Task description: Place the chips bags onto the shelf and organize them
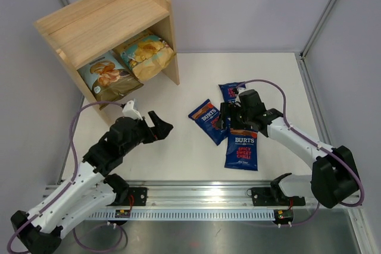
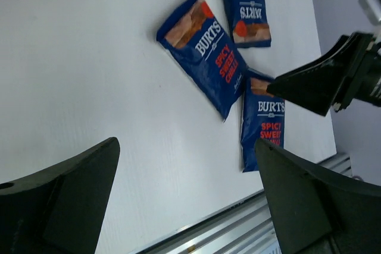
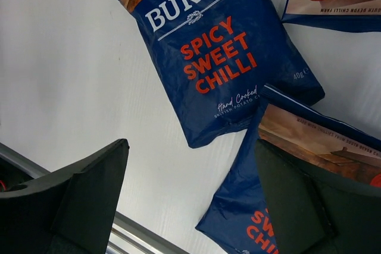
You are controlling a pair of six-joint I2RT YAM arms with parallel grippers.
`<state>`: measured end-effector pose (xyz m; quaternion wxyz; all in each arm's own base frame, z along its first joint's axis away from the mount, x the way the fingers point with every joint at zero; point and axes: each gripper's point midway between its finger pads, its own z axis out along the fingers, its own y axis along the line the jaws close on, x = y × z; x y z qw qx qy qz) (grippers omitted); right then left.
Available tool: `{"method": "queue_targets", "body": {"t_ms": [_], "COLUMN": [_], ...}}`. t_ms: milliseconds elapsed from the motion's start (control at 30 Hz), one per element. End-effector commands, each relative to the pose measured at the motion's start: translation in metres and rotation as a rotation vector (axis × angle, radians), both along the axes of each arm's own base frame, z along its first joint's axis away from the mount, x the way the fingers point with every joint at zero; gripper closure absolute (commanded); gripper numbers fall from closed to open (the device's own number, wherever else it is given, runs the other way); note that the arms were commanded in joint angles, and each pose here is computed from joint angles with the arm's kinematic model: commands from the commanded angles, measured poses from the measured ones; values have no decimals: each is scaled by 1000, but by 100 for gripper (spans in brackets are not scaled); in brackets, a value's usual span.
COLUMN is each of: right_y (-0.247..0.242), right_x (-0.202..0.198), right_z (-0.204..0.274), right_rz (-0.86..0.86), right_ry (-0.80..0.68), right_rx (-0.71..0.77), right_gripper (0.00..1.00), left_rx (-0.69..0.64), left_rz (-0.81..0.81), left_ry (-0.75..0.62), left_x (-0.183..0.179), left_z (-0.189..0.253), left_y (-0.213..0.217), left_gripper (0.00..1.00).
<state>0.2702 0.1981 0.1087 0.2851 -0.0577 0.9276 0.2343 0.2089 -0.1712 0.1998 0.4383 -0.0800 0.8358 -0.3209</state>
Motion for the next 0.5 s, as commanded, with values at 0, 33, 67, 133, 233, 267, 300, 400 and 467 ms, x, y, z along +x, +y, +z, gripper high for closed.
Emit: {"method": "queue_targets", "body": {"t_ms": [0,33,67,133,233,267,300,400,467], "right_y": [8,10,10,9,5,2,0,-9,-9], "right_x": [9,10,7,1,-9,-12,-13,-11,-3], "right_z": [14,18,26,25,35,41,42,43,40], "right_rz": [-50,-58,-69,-77,-79,-76,-75,-70,-42], "right_ry": [-58,-77,-91,-96,-122,-148,-155,-194,-210], "right_rx": [96,124,159,181,210,215,209,145,97], "right_gripper": [6,6,6,6,7,6,5,4,3], "left_rx": [-99,-133,-135,-124,-94,-98,-105,-113,-113], "left_rz": [-123,-128,-120,-104,-80,-57,-52,-35,-20], "left_ry": [20,0,7,30,71,55,57,85,98], "left_x": [-8,-4,-2,9,21,28,30,40,44], "left_z": [-12,-10,-15,-29,-51,-50,-52,-64,-71], "left_y": [-31,-37,-39,-48,-59,-62,-66,-80,-86], "left_gripper": [1,1,1,1,1,1,1,1,1]}}
